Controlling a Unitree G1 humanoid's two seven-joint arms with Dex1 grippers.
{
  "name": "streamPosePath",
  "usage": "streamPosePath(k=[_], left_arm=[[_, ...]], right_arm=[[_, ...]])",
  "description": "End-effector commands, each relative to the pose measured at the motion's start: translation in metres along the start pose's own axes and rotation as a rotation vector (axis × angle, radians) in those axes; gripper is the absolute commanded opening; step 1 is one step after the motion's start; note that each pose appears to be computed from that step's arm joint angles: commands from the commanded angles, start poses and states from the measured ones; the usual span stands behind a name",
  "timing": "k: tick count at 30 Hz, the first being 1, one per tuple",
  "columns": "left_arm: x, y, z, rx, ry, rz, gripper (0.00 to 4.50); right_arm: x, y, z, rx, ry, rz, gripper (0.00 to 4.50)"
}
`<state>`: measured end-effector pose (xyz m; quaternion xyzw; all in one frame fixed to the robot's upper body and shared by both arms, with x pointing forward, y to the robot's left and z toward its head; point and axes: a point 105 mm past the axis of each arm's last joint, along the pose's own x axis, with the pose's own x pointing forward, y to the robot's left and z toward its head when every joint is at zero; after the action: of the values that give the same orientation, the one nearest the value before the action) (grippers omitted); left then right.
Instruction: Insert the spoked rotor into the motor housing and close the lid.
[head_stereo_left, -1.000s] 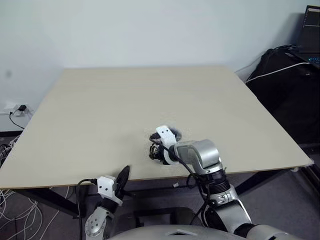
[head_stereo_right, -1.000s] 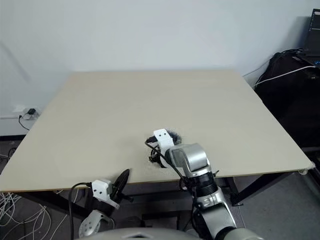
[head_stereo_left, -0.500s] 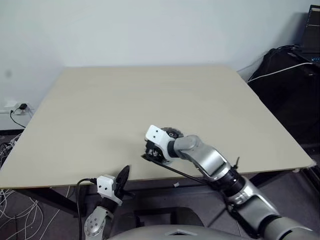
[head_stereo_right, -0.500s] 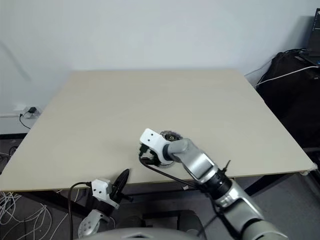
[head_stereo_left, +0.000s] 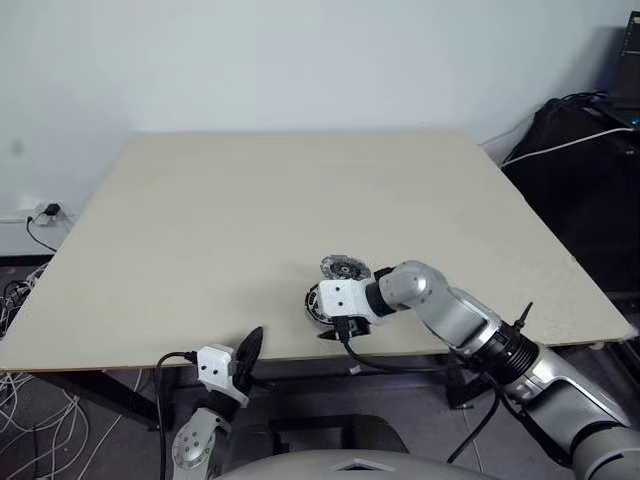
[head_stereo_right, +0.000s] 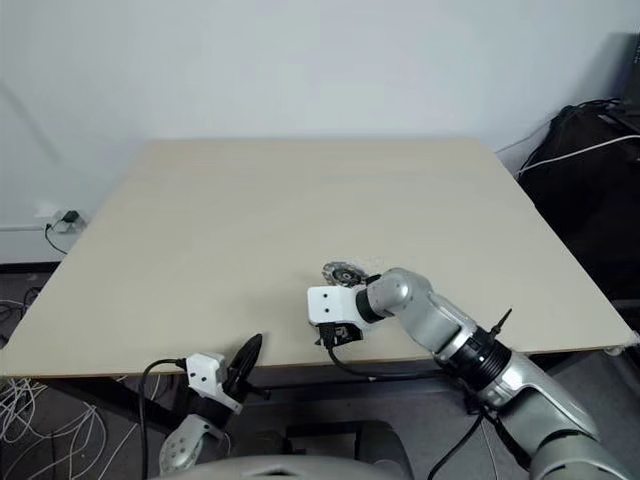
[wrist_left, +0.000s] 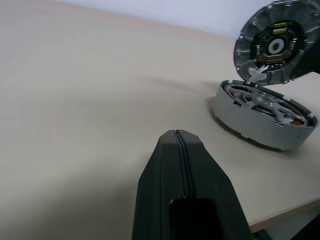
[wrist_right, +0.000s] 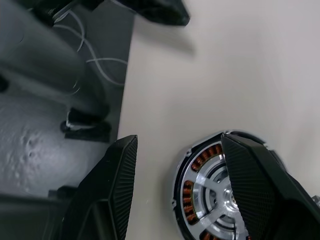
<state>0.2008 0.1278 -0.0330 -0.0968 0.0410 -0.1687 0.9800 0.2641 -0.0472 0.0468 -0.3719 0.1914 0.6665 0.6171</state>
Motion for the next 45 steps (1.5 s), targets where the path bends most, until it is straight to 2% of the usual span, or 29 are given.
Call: streamPosePath(k=[1, 9, 17, 20, 27, 35, 42, 45], left_arm=[[0.004, -0.001, 0.011, 0.025, -0.043, -0.017, 0.00], [-0.001, 0.003, 0.010, 0.031, -0.037, -0.014, 0.00], [-0.004, 0.004, -0.005, 0.026, -0.018, -0.007, 0.00], [-0.004, 0.005, -0.009, 0.025, -0.016, -0.001, 0.00], [-0.006, 0.012, -0.017, 0.017, -0.011, 0.017, 0.00], [-0.005, 0.014, -0.018, 0.018, -0.017, 0.013, 0.00], [-0.004, 0.010, -0.012, 0.025, -0.038, 0.005, 0.00], [-0.004, 0.009, -0.006, 0.031, -0.063, -0.002, 0.00]], right_arm=[[-0.010, -0.007, 0.000, -0.041, 0.019, -0.014, 2.88], [-0.008, -0.007, -0.022, 0.002, 0.076, -0.010, 2.88], [-0.005, -0.009, -0.031, 0.026, 0.099, -0.010, 2.88], [-0.004, -0.010, -0.033, 0.031, 0.105, -0.011, 2.29], [-0.002, -0.011, -0.035, 0.052, 0.108, -0.015, 0.10], [-0.004, -0.012, -0.032, 0.103, 0.080, -0.034, 0.06], [-0.013, -0.036, -0.018, 0.383, -0.023, -0.225, 0.06], [-0.018, -0.037, -0.011, 0.480, -0.051, -0.257, 0.06]])
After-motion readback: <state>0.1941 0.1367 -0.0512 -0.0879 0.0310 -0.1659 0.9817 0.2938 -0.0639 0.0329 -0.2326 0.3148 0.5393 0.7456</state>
